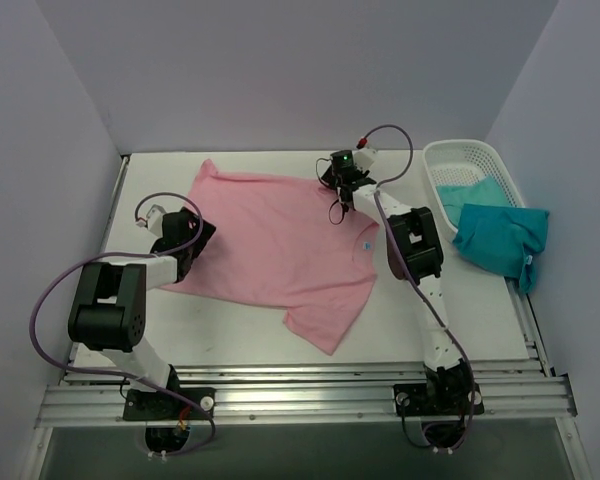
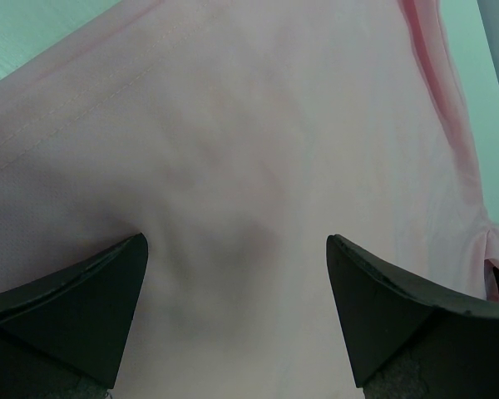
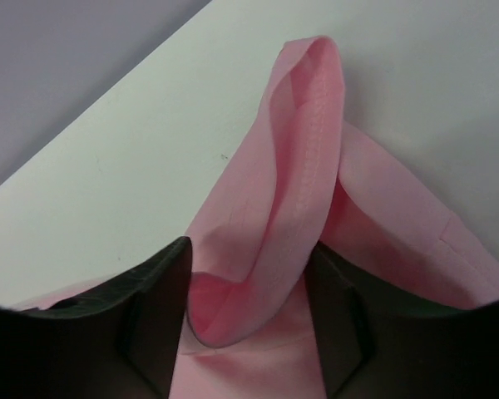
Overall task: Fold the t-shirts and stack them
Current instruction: Flatten out the tshirt
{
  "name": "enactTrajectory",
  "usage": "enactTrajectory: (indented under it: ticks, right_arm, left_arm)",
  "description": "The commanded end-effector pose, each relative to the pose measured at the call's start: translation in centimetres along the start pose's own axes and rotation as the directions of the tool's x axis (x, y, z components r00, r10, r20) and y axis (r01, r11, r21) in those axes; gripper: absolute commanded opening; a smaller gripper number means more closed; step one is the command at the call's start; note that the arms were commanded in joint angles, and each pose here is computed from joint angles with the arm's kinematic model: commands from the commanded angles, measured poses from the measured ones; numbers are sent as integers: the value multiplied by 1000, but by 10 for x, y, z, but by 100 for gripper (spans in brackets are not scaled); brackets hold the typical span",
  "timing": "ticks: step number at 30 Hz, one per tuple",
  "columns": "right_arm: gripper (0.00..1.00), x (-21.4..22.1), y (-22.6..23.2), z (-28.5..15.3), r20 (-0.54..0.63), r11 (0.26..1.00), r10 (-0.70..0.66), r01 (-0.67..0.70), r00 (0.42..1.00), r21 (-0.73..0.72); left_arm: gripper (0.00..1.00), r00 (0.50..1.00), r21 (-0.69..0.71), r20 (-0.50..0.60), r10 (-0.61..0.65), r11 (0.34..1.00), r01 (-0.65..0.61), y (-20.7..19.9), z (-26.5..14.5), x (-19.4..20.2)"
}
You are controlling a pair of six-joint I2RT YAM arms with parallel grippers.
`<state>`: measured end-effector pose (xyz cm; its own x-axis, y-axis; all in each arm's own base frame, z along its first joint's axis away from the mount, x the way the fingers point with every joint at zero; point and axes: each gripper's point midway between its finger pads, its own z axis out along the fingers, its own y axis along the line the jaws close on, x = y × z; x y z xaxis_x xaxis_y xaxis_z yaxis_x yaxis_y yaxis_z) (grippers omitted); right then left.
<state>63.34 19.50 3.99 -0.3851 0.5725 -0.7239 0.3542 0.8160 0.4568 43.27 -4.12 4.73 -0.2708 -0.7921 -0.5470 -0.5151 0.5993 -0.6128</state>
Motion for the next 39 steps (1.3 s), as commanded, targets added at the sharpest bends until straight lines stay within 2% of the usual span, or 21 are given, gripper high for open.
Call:
enactTrajectory:
  ticks: [1,5,6,8,9,10,18,23,26,28,29,30,31,32,34,36,38,39]
  right_arm:
    - [47,-4,8,7,6,1000,13,-13,1000,-21]
    - [31,-10,14,8,16,999,24,-23,1000,-42]
    - [21,-12,16,7,23,999,24,-22,999,-46]
    - [11,-12,15,10,25,999,19,-18,1000,-46]
    - [3,-20,20,11,37,998,25,-23,999,-55]
    - [1,-22,23,12,37,998,28,-25,999,-60]
    - [0,-47,51,23,97,986,94,-79,991,-148]
    - [0,-42,49,51,135,975,161,-136,978,-175]
    - [0,-43,33,69,212,960,259,-226,942,-168]
    - [0,-46,33,77,249,937,324,-274,913,-215]
    - [8,-49,35,79,257,923,360,-302,897,-238]
    - [21,-54,37,80,271,912,384,-318,883,-258]
    - [43,-64,45,77,292,888,426,-333,856,-318]
    - [71,-73,53,72,306,870,451,-336,839,-361]
    - [99,-106,75,54,360,820,513,-319,779,-475]
    - [100,-132,99,32,398,804,500,-243,769,-542]
    - [100,-144,117,14,385,794,470,-189,794,-578]
    - [100,-182,140,-28,403,760,490,-151,773,-632]
  left_arm:
    - [98,1000,19,6,12,1000,-12,-7,6,-4]
    - [98,1000,16,6,14,1000,-14,-6,8,-3]
    - [98,1000,14,6,14,1000,-14,-6,9,-3]
    - [98,1000,16,6,13,1000,-13,-7,10,-3]
    - [98,1000,14,3,15,1000,-15,-6,11,-3]
    - [98,1000,16,4,14,1000,-14,-7,11,-3]
    - [99,1000,13,15,23,1000,-23,-8,13,-6]
    - [99,1000,8,10,29,1000,-29,-7,15,-4]
    - [99,999,21,5,32,999,-32,-11,12,-4]
    - [99,999,28,2,35,999,-35,-13,10,-2]
    - [99,999,35,6,38,999,-38,-16,7,-3]
    - [99,999,30,11,41,999,-41,-16,6,-3]
    - [99,999,35,10,45,998,-45,-18,4,-2]
    - [99,999,40,18,47,998,-48,-21,2,-5]
    - [99,998,53,26,52,997,-54,-26,-5,-7]
    - [99,997,67,38,62,996,-64,-30,-9,-10]
    - [99,996,89,58,61,994,-66,-36,-17,-16]
    - [99,995,100,66,71,992,-78,-38,-19,-18]
